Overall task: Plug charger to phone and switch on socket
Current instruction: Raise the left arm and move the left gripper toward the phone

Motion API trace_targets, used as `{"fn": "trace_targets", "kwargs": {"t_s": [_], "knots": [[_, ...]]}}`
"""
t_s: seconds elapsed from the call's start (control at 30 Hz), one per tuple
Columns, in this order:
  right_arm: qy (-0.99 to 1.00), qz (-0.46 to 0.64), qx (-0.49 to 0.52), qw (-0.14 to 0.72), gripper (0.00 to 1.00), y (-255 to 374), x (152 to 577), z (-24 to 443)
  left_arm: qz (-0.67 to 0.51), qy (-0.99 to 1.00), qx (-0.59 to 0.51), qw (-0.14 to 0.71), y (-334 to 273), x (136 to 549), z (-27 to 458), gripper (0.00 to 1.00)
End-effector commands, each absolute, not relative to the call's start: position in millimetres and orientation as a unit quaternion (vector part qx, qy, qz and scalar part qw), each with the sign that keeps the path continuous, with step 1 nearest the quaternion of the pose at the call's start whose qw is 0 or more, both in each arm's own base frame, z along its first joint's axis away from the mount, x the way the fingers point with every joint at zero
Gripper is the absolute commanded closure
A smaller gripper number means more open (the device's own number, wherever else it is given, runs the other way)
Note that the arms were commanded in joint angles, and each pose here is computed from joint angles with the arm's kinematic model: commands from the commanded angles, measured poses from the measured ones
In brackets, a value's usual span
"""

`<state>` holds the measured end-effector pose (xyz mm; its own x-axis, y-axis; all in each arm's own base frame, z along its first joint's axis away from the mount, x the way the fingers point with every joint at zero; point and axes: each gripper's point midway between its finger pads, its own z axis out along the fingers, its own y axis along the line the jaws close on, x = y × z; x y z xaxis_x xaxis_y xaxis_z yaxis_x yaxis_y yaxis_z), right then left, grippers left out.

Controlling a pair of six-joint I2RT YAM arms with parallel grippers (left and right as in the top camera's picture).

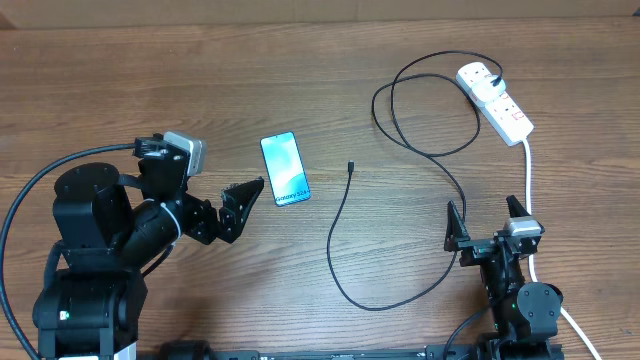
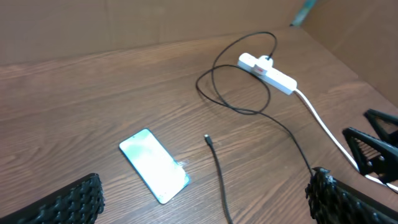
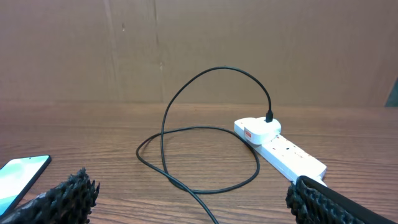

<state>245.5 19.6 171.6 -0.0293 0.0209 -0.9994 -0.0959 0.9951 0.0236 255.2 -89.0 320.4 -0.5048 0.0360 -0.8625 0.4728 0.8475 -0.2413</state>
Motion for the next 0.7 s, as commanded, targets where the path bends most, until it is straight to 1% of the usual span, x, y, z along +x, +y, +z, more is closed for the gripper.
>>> {"fn": "trace_targets", "kwargs": {"t_s": [0.0,0.1,0.27,0.57,0.67], "knots": [[0.715,0.041,-0.02,0.697,0.0,17.9,245.8,169.7,-0.261,0.817,0.18,0.481,-100.1,246.8,335.4,0.0],[0.715,0.041,-0.02,0.697,0.0,17.9,245.8,169.7,-0.274,0.805,0.19,0.491,-105.0,246.4,343.8,0.0],[0.715,0.041,-0.02,0.697,0.0,17.9,245.8,169.7,-0.284,0.808,0.177,0.485,-107.5,245.0,356.7,0.0],[0.715,0.041,-0.02,0.697,0.0,17.9,245.8,169.7,-0.191,0.879,0.134,0.415,-99.1,249.1,357.6,0.0],[0.715,0.041,-0.02,0.697,0.0,17.9,245.8,169.7,-0.185,0.887,0.138,0.401,-106.1,250.8,354.0,0.0]]}}
